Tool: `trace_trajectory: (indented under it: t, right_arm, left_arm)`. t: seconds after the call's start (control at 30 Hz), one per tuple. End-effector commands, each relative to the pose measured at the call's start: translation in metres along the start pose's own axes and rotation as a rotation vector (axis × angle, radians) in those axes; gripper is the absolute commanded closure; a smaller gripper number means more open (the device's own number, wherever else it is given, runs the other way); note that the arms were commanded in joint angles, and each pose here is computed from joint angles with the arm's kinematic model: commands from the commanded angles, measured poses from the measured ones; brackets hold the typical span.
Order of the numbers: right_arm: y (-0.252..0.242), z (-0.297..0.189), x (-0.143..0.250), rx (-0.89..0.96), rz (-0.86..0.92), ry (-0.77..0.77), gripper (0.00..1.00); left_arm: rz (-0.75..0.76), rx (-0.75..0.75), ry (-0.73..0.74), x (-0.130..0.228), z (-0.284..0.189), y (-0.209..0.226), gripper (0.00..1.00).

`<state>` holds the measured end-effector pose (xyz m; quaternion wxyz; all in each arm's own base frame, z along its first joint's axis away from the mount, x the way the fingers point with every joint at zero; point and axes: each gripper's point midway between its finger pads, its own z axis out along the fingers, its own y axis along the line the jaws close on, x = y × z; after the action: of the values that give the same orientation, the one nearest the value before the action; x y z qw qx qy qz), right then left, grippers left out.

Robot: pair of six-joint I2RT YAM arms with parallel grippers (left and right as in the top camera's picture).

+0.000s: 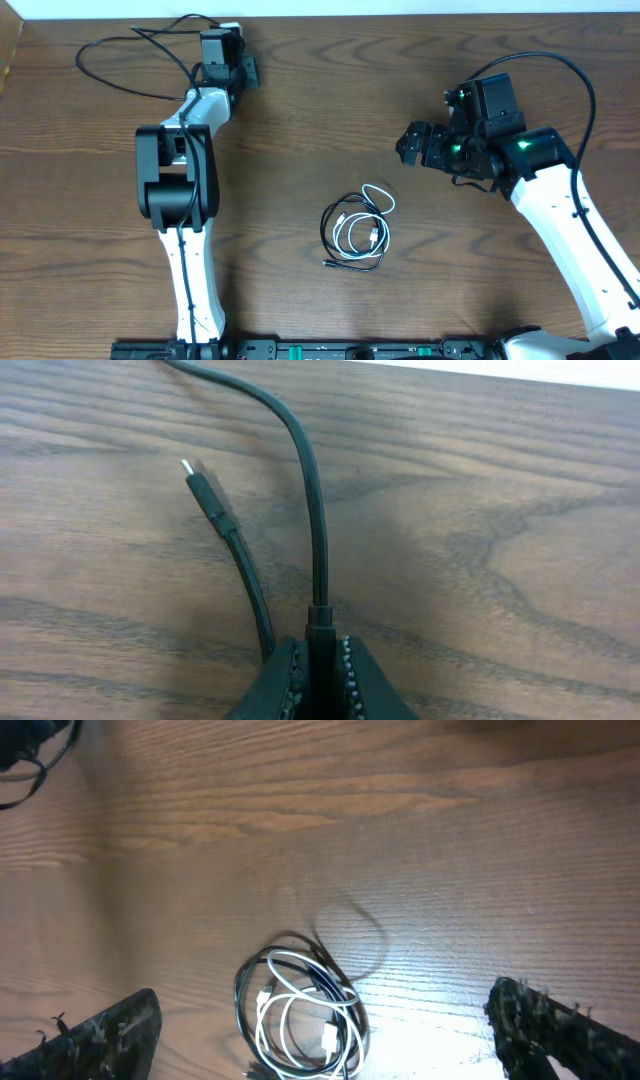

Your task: Untangle cables

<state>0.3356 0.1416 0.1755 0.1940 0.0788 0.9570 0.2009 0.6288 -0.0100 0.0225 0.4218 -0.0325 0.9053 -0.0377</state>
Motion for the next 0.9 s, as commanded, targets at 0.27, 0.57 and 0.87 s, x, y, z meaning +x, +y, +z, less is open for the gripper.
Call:
trace_trajectory:
  t: [0.27, 0.57, 0.87]
  right_arm:
    - [-0.001, 0.002, 0.004, 0.012, 0.008, 0.013, 0.01]
    - [-0.002, 0.002, 0.006, 0.017, 0.01, 0.02, 0.01]
    - [-0.002, 0.002, 0.005, 0.015, 0.009, 0.016, 0.01]
  left_arm:
    - [-0.015, 0.019, -0.19, -0.105, -0.09, -0.012, 0.92]
    - [-0.184, -0.185, -0.118, -0.096, -0.117, 0.039, 0.93]
    - [-0.269, -0.436, 0.054, -0.045, -0.131, 0.107, 0.93]
